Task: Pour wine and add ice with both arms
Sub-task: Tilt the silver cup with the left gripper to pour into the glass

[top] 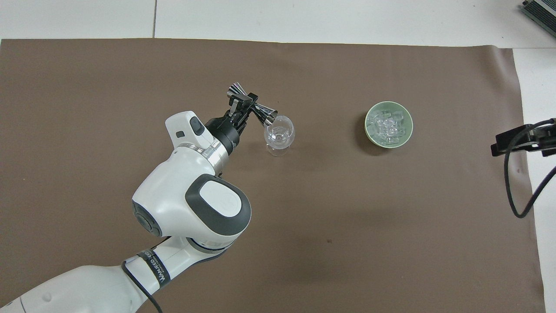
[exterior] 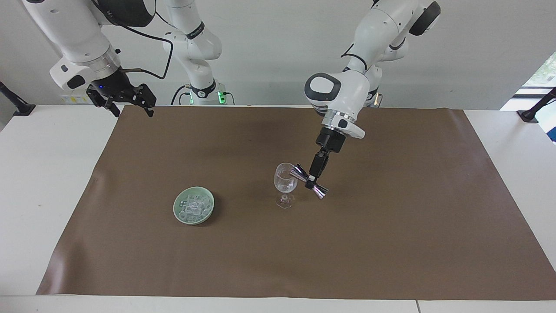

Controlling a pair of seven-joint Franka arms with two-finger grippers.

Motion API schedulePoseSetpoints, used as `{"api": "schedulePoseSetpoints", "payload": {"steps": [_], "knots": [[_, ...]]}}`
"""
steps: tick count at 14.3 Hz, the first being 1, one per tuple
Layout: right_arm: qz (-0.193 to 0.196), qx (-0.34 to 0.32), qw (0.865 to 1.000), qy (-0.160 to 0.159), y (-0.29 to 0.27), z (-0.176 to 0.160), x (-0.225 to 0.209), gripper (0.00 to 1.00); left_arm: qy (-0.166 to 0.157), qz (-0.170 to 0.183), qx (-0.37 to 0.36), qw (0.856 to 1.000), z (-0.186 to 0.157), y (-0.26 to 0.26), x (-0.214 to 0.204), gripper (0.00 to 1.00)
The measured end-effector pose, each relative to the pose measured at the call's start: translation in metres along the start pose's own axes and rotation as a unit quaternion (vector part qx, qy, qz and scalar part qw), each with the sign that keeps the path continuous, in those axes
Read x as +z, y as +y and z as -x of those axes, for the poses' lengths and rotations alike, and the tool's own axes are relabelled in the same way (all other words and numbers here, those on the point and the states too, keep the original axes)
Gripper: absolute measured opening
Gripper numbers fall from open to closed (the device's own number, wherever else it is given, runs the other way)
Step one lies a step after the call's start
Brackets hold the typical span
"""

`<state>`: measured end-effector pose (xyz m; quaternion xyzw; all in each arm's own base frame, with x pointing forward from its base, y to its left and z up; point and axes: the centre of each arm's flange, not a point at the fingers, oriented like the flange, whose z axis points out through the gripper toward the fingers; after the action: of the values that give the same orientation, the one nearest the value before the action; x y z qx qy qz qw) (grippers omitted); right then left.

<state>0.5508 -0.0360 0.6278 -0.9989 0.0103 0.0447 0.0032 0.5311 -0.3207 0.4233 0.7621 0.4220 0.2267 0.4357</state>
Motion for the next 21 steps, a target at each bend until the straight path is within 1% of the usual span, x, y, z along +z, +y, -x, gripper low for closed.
{"api": "schedulePoseSetpoints", "payload": {"steps": [11,16,21], "knots": [[0.000,0.000,1.000,0.000,0.000,0.000,0.000,1.00,0.004,-0.002,0.001,1.000,-0.004,-0.001,0.000,0.21],[0.000,0.000,1.000,0.000,0.000,0.000,0.000,1.00,0.004,-0.011,-0.055,0.998,-0.004,-0.006,-0.001,0.21],[0.000,0.000,1.000,0.000,0.000,0.000,0.000,1.00,-0.016,-0.026,-0.121,0.992,0.005,-0.014,-0.001,0.21]]}}
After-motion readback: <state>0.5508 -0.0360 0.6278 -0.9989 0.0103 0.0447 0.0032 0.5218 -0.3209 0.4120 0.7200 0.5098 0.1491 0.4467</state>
